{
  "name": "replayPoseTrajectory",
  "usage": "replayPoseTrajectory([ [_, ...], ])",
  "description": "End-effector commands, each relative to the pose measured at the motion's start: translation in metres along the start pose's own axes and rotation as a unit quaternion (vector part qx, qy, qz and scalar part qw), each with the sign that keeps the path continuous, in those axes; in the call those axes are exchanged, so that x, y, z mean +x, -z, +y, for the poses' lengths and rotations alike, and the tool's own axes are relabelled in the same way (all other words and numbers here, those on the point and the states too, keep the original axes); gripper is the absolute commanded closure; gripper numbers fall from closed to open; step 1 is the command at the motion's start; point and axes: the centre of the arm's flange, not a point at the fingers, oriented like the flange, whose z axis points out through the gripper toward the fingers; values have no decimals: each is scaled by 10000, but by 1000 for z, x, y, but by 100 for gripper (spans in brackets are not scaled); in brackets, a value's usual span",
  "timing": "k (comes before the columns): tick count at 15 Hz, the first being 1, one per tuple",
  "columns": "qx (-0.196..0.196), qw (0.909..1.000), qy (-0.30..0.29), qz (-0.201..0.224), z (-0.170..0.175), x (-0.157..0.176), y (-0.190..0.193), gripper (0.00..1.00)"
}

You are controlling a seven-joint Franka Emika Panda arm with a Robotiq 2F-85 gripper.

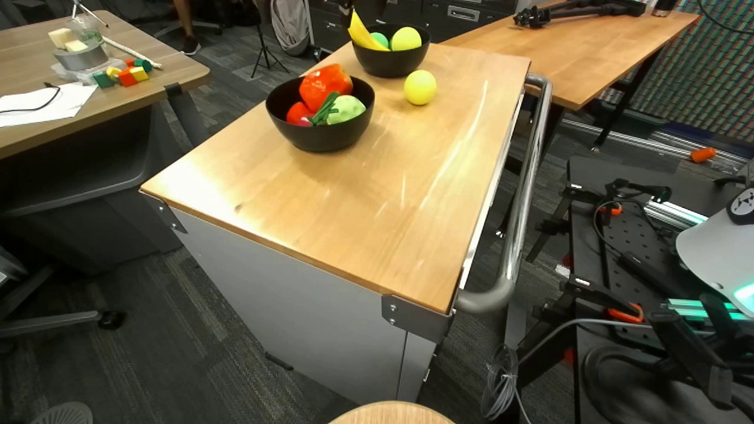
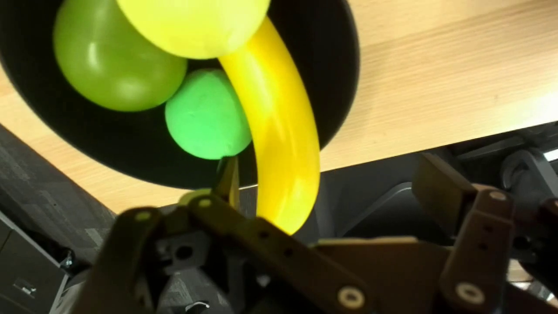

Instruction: Take one fruit from the left bowl and put it on the table then remove all the fruits from the right and left bowl and put them on the table respectively

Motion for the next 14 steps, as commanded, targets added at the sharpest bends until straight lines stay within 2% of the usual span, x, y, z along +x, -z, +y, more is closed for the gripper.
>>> replayPoseTrajectory([
  [1, -231, 9990, 77, 384, 1, 4, -9, 0],
  [2, -246, 9990, 94, 373, 2, 3, -12, 0],
  [3, -234, 9991, 67, 346, 2, 2, -15, 4],
  [4, -222, 9992, 26, 324, 3, 2, -17, 23],
  [5, -206, 9993, -35, 326, 4, 2, -19, 29],
  [6, -203, 9992, -71, 335, 4, 2, -21, 29],
  [9, -215, 9986, -215, 432, 5, 1, -26, 55],
  [13, -217, 9973, -440, 545, 8, 5, -30, 85],
  [14, -223, 9970, -496, 551, 9, 5, -30, 81],
])
